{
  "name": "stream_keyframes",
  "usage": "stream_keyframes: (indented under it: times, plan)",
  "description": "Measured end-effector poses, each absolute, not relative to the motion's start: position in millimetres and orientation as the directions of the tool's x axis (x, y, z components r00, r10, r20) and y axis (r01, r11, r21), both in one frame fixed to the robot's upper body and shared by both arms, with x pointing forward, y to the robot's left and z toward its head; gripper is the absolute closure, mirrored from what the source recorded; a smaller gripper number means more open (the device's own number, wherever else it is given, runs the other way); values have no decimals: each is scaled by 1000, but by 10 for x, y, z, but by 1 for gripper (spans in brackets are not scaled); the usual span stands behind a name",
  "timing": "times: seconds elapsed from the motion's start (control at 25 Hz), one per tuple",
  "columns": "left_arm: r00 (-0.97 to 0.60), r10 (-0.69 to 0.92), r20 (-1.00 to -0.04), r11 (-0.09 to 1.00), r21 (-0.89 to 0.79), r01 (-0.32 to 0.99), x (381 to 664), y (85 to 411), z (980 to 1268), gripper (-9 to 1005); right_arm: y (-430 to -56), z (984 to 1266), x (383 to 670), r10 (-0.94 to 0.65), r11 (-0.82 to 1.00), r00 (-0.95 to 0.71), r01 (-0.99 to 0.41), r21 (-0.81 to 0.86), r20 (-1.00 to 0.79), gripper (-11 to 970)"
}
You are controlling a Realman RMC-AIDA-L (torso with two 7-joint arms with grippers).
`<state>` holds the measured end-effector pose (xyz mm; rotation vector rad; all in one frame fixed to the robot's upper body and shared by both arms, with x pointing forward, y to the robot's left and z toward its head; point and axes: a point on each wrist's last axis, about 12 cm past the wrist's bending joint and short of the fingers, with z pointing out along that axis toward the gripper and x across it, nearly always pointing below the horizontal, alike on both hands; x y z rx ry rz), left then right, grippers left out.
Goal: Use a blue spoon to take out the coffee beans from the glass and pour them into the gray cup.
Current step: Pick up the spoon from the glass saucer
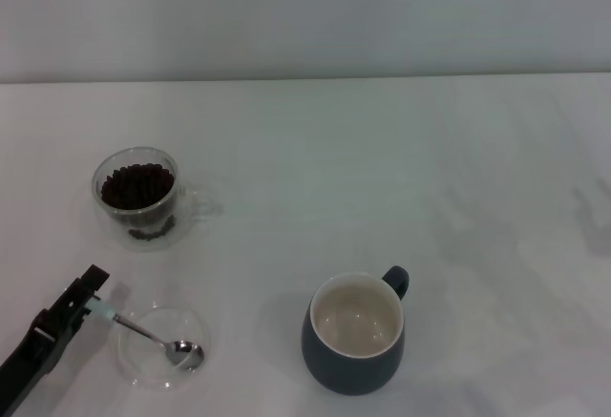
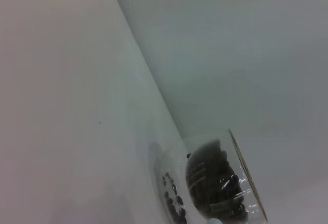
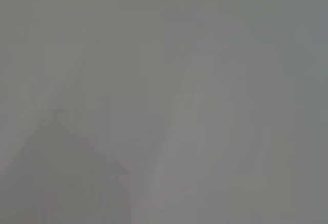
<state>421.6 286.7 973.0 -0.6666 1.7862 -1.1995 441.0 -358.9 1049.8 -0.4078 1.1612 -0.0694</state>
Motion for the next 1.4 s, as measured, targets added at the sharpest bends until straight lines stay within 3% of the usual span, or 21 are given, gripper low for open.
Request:
stream_keyframes:
  times: [0.64, 0.84, 1.28, 1.4]
  plan:
    - [-492, -788, -369, 415, -910, 18, 4271, 2902, 9720, 374, -3562, 10492, 4420, -249, 928, 404, -162, -337, -880, 611]
    - [-491, -798, -350, 408, -913, -10, 4282, 2915, 9702, 490, -3550, 10489, 4407, -242, 930, 407, -162, -330, -881, 611]
    - [-501, -784, -368, 419, -908, 11, 4368, 2910, 9732, 843, -3547, 10495, 4408, -243, 930, 412, -159, -332, -878, 611]
    - [-501, -782, -370, 421, -907, 14, 4375, 2907, 9735, 852, -3551, 10497, 4409, -244, 931, 413, -156, -331, -878, 611]
